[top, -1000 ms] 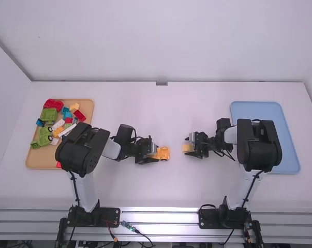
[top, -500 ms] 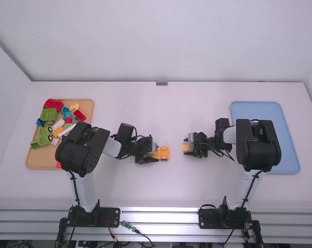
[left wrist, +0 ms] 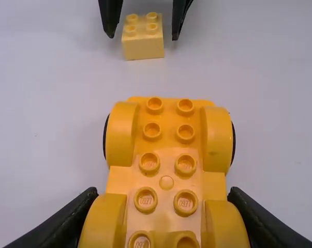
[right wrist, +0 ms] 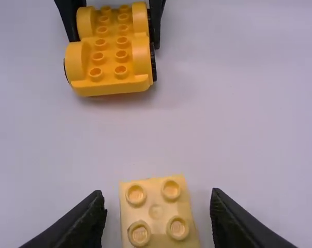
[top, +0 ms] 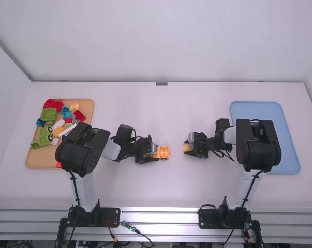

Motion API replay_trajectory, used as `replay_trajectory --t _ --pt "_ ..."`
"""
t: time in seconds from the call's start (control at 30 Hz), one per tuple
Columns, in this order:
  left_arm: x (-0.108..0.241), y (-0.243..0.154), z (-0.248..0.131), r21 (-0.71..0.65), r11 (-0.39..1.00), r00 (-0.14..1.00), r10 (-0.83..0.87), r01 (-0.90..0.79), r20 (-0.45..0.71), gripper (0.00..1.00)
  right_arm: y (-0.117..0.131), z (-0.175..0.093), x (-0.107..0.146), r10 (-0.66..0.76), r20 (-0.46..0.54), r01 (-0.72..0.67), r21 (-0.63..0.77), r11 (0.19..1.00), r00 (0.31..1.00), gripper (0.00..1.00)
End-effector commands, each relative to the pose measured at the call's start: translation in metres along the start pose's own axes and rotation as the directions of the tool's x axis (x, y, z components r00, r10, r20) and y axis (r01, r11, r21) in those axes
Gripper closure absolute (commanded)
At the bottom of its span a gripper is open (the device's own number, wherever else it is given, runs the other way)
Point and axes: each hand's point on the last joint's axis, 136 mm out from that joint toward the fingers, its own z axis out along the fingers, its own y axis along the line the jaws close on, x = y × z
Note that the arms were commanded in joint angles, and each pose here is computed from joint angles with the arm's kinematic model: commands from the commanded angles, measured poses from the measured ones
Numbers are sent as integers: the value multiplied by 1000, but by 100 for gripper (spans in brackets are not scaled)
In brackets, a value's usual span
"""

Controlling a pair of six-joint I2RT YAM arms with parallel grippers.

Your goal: Assemble lego blocks to make yellow taxi

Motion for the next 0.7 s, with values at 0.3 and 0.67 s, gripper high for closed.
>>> replay_trajectory --t 0.3,0.67 --pt "25 -6 1 -10 998 993 -58 57 -104 62 -4 3 3 40 -28 -40 -8 999 999 59" --pt "24 -4 2 6 997 990 -73 75 -118 65 -5 3 3 47 -26 -47 -5 999 999 66"
